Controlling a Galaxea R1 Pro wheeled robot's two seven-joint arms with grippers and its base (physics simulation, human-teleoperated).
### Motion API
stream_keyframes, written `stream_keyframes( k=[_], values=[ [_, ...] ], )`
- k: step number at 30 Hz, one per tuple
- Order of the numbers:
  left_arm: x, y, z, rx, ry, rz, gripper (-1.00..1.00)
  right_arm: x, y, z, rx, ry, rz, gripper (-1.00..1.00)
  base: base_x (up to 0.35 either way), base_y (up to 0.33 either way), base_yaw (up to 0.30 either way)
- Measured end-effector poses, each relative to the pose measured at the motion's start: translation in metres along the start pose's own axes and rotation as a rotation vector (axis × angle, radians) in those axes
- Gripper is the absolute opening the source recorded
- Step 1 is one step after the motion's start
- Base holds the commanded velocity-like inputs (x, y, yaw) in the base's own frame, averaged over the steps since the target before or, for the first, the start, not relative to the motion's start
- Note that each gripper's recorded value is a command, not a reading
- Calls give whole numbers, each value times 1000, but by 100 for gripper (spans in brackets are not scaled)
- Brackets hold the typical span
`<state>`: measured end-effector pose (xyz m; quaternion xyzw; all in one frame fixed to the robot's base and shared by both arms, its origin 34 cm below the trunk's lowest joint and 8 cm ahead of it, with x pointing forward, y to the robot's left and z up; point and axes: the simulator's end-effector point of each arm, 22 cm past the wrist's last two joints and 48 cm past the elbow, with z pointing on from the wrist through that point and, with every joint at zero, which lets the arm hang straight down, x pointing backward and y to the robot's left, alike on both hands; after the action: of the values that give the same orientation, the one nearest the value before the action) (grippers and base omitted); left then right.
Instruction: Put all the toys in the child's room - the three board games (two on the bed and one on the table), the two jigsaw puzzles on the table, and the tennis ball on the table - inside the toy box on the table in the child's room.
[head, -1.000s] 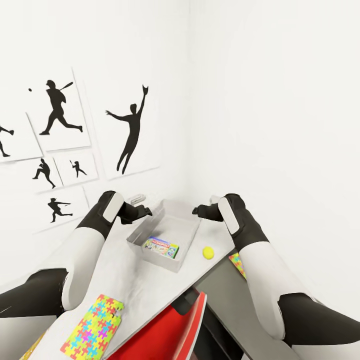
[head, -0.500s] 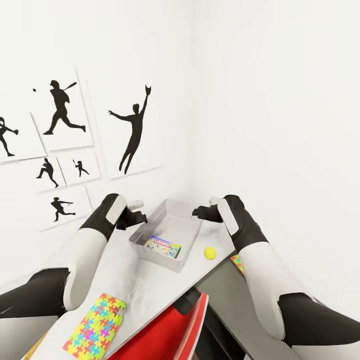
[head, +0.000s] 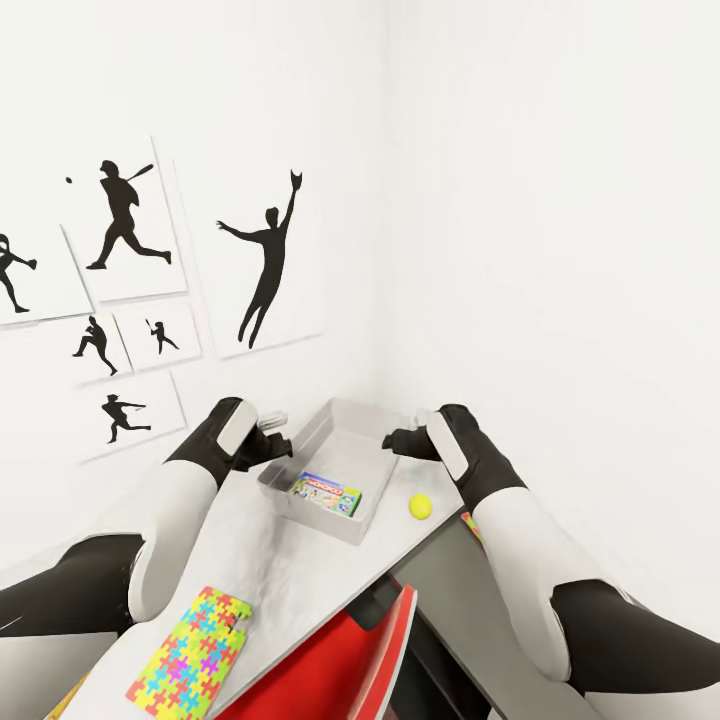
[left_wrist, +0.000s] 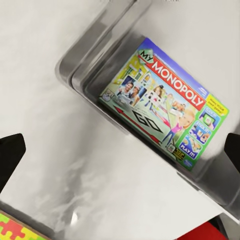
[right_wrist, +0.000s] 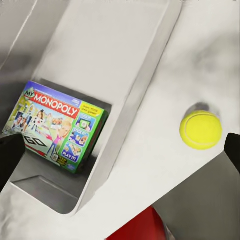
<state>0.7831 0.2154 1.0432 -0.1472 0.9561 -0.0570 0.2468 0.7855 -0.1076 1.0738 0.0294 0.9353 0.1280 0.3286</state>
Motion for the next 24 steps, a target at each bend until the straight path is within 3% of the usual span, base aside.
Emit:
stream_keyframes(
  k=[11, 15, 24],
  values=[
    [-6, 0, 4, 1, -38, -29, 100, 7, -4, 12, 19, -9, -2, 100, 0, 0, 0],
    [10, -1, 16, -7, -12, -36, 100, 13, -4, 17, 31, -8, -20, 100, 0, 0, 0],
    [17, -17, 20, 7, -20, -38, 100, 23, -9, 27, 46, -1, -18, 100, 0, 0, 0]
  ],
)
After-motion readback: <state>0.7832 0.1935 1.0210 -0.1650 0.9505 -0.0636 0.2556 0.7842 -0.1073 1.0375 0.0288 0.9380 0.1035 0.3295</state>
